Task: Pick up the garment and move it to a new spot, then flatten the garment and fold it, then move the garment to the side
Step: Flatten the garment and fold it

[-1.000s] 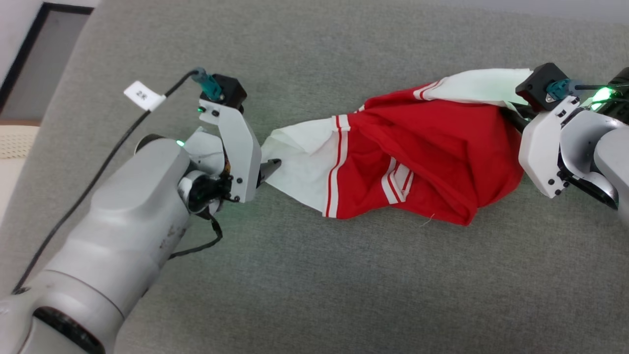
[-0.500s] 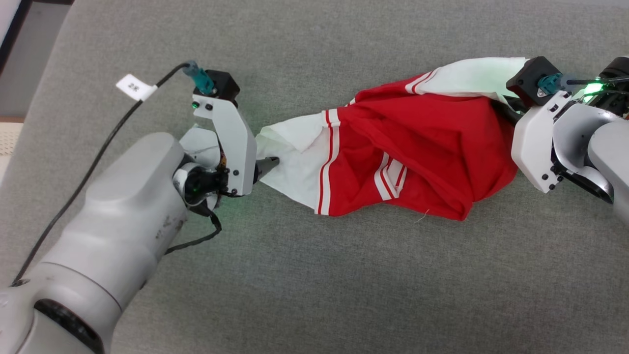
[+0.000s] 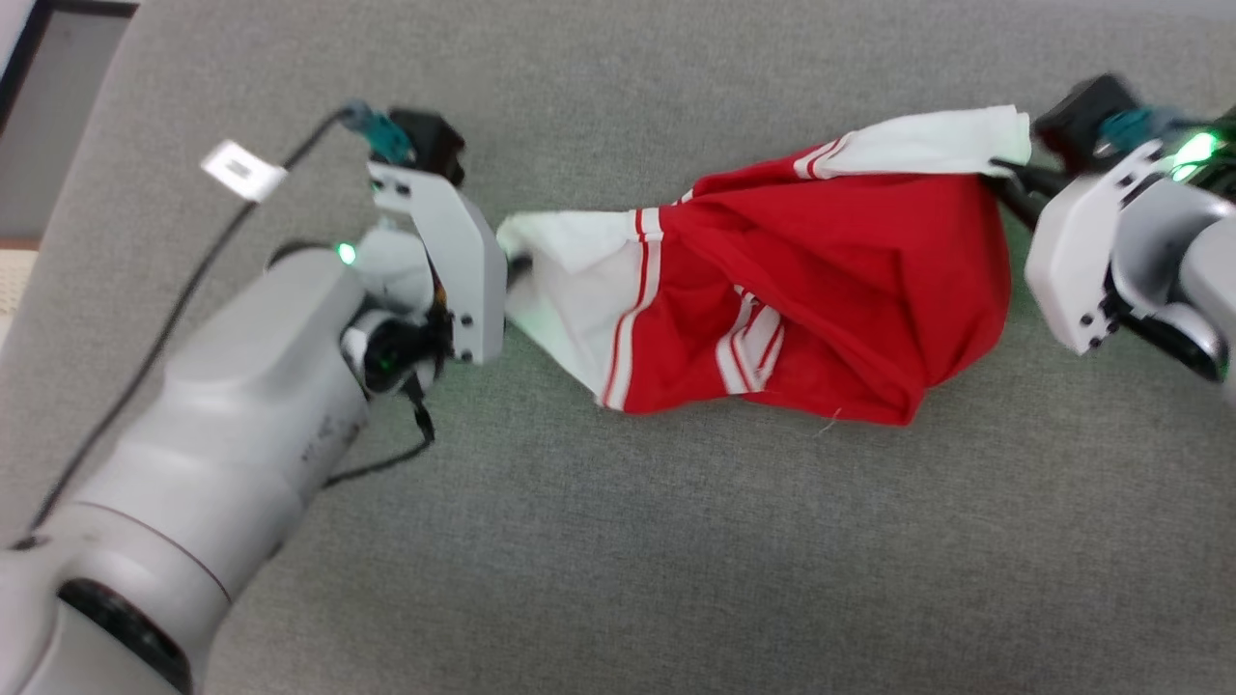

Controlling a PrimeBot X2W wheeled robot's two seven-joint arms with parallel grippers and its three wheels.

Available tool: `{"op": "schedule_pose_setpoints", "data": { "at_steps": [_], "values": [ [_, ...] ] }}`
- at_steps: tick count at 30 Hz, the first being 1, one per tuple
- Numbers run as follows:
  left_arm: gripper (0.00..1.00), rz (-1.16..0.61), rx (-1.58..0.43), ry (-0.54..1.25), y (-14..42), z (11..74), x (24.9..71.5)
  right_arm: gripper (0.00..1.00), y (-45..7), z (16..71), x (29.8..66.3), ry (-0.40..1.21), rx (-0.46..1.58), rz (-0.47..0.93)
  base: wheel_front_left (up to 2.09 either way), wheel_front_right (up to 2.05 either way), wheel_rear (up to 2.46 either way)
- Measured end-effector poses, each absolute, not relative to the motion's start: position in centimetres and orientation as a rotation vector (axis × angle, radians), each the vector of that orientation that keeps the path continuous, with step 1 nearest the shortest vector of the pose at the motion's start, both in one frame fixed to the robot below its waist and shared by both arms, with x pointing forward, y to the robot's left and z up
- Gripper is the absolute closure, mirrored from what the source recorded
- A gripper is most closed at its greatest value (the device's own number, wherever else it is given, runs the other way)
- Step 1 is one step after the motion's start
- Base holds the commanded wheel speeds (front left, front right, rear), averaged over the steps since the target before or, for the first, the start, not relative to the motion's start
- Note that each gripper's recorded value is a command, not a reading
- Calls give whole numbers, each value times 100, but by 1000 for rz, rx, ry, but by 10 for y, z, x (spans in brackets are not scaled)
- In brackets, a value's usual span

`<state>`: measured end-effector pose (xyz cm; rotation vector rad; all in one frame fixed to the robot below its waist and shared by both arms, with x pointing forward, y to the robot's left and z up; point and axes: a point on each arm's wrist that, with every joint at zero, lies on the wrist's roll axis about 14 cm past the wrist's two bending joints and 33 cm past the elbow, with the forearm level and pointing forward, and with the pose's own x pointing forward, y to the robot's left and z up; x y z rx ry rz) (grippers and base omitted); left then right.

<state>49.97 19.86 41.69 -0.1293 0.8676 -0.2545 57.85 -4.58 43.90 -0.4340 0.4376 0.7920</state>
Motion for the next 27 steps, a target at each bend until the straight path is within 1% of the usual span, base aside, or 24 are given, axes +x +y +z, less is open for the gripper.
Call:
{"op": "schedule_pose_setpoints", "data": {
  "at_steps": [7,14,16,18,21,27],
  "values": [
    [100,-231,-75,567,212,482,533,100,-76,484,599,363,-336,665,0,0,0],
    [100,-255,-7,314,202,540,562,100,-124,525,614,310,-192,504,0,0,0],
    [100,-271,9,275,195,547,567,100,-131,531,615,307,-134,477,0,0,0],
    [100,-282,19,245,190,553,570,100,-138,532,613,309,-129,464,0,0,0],
    [100,-285,36,211,187,561,575,100,-147,530,609,320,-69,439,0,0,0],
    [100,-308,46,212,178,559,576,100,-148,521,598,349,-55,446,0,0,0]
  ]
}}
